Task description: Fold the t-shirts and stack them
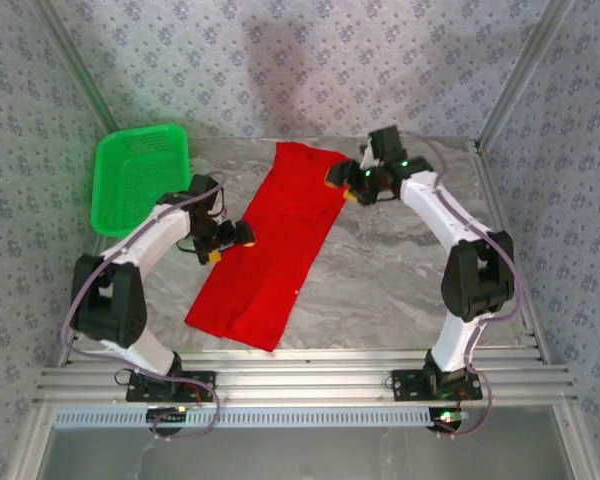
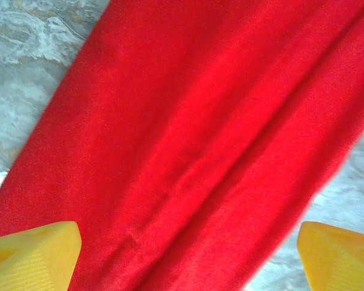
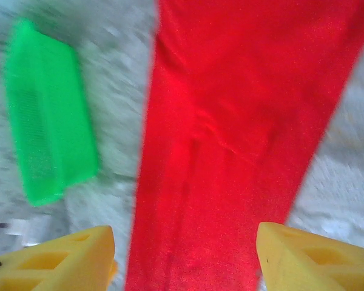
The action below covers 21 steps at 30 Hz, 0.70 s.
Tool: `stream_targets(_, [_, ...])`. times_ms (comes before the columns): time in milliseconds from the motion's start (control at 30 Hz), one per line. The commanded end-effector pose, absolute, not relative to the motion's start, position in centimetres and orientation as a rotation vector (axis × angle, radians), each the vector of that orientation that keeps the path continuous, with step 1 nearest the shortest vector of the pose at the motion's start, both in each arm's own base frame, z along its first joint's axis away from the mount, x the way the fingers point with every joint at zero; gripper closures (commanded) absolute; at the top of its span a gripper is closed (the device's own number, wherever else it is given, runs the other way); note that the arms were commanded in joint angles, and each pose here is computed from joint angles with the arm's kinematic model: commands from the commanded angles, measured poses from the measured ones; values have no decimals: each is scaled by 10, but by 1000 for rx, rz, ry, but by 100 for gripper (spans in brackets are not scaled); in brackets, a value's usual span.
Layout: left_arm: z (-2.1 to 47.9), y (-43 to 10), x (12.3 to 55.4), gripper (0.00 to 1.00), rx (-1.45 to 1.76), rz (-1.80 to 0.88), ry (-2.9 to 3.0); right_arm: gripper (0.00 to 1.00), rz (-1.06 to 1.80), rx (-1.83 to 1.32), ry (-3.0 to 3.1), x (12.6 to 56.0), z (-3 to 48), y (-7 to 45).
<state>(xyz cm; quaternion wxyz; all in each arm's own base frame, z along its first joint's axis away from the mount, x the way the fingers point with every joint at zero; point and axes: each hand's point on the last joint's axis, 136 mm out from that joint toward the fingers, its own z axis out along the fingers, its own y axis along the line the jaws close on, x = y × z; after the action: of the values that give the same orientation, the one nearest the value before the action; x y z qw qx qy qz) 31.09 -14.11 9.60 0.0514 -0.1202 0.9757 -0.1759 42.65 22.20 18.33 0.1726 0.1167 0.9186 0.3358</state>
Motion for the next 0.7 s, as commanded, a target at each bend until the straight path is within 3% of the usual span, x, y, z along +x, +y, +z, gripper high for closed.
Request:
stream_targets(0, [85,-130,321,9,-276,-414,2992,35,854,437,2672,422,136,230])
stream_targets(300, [43,-109,292,13,-257,-275,3086,56,705,607,2792,433,51,255])
stream_targets(667, [9,-123,258,15,-390,-424,3164,62,469,764,2839,449,9,231])
